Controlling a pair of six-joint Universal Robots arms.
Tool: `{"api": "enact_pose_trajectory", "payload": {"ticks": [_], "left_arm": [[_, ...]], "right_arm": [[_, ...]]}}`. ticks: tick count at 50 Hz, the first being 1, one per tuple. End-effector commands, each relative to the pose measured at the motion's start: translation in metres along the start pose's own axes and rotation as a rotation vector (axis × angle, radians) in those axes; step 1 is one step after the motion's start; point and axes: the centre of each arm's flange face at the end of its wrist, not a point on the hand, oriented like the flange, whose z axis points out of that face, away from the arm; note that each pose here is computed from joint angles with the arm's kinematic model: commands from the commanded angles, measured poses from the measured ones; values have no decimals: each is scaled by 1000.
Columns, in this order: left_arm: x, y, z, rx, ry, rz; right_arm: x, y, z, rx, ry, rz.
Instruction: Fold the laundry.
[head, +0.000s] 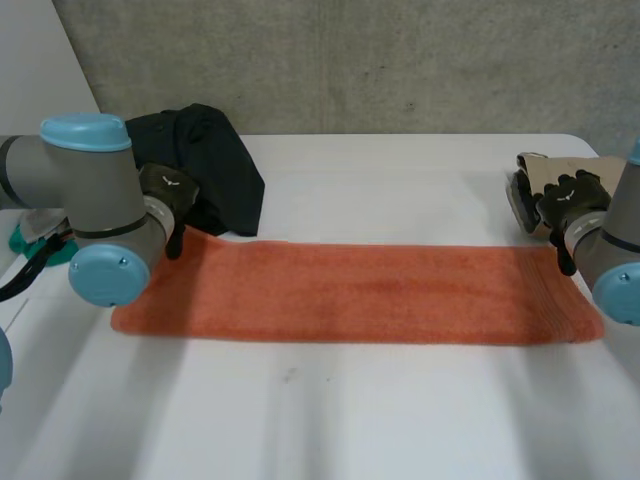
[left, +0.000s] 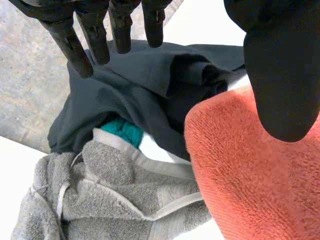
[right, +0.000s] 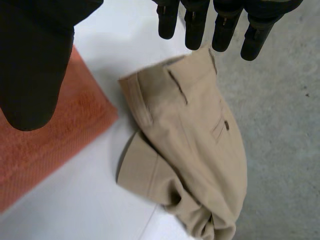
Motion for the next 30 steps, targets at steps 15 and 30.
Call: {"api": "enact_pose_trajectory", "payload": {"ticks": [15, 30], "left_arm": [[9, 18, 43, 69, -33, -5], [-11, -10, -7, 166, -9, -132]], "right_arm": [[-22, -2, 32, 149, -109, 183], [12, -3, -21, 134, -89, 235]]}}
